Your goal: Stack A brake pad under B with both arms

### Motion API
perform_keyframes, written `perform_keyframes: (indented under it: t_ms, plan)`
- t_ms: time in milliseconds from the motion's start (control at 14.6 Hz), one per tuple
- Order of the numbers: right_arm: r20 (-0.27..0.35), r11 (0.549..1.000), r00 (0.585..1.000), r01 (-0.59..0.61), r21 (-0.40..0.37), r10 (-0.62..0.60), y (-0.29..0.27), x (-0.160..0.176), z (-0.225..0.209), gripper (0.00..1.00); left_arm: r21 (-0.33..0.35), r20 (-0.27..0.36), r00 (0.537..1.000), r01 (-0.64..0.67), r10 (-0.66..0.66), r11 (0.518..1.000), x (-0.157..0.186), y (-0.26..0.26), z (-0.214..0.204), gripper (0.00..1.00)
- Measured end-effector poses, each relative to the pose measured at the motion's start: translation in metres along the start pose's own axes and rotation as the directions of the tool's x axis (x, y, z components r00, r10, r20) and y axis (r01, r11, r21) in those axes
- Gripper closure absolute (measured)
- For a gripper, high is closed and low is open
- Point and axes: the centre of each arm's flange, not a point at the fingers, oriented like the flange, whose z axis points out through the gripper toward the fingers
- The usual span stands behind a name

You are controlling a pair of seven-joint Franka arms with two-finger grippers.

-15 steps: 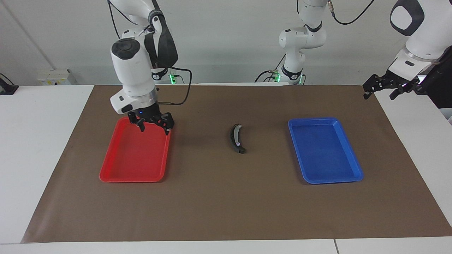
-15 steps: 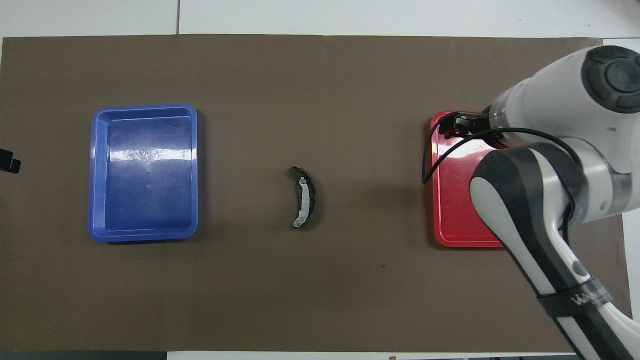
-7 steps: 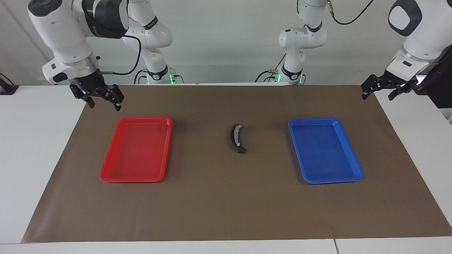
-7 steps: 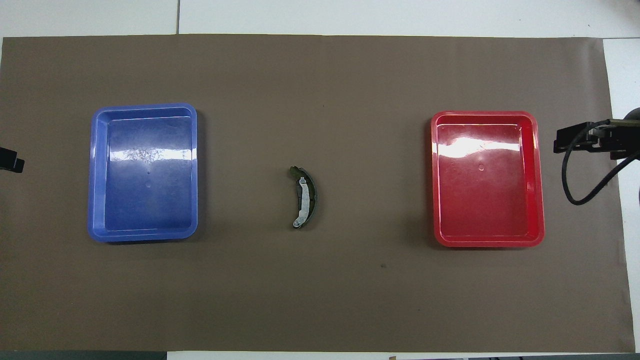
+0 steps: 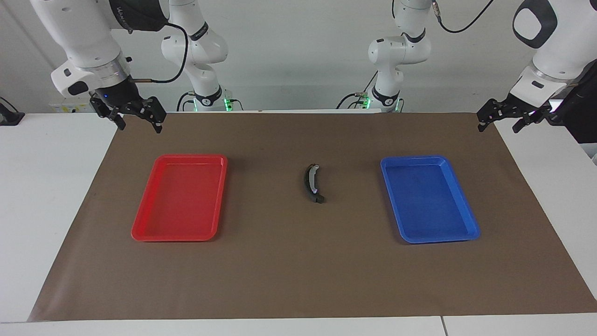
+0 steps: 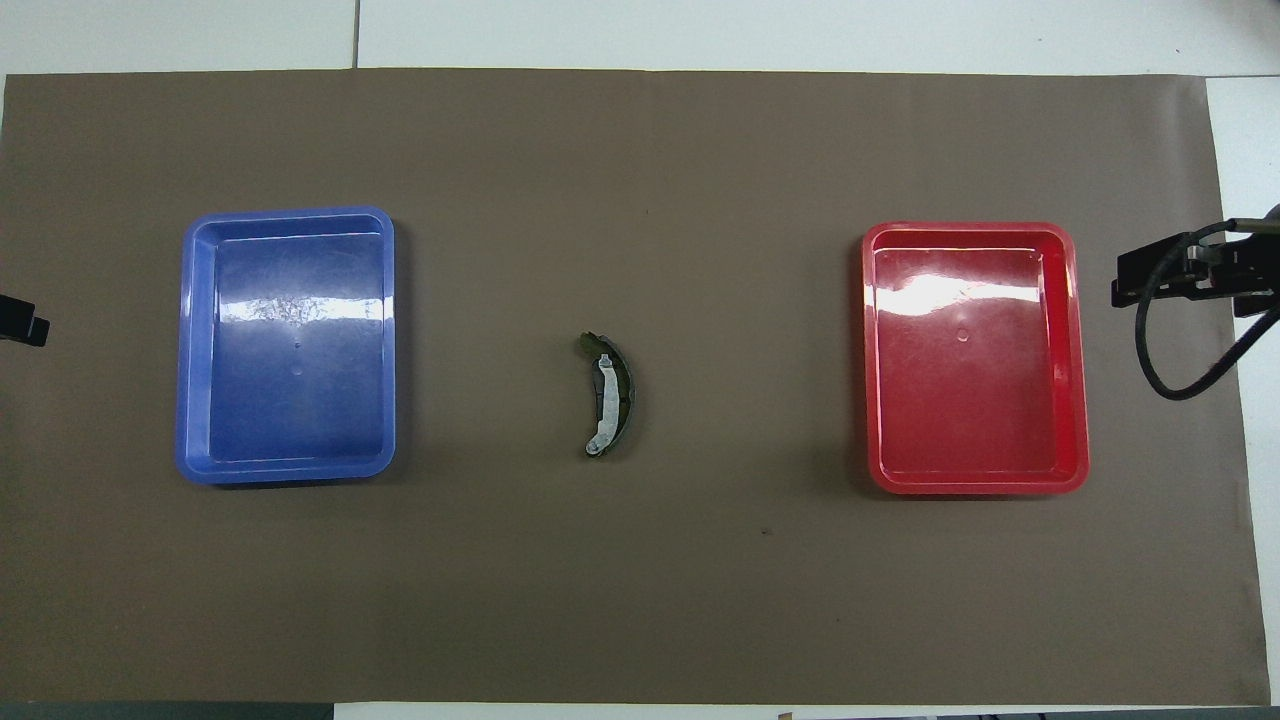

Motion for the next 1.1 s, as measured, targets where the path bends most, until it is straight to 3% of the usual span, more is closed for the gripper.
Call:
perform_keyframes:
  t_ms: [754, 1097]
  plan:
    - [0.023, 1.0, 1.0, 0.01, -0.002, -0.01, -0.004, -0.009, -0.017, 0.0, 0.001, 0.0, 1.0, -0.011, 0.011, 1.0, 0.002, 0.007, 0.0, 0.0]
    - [0.022, 1.0, 0.999, 0.03, -0.002, -0.03, -0.004, -0.011, -0.024, 0.0, 0.004, -0.002, 0.999, -0.038, 0.038, 0.999, 0.008, 0.033, -0.002, 0.0]
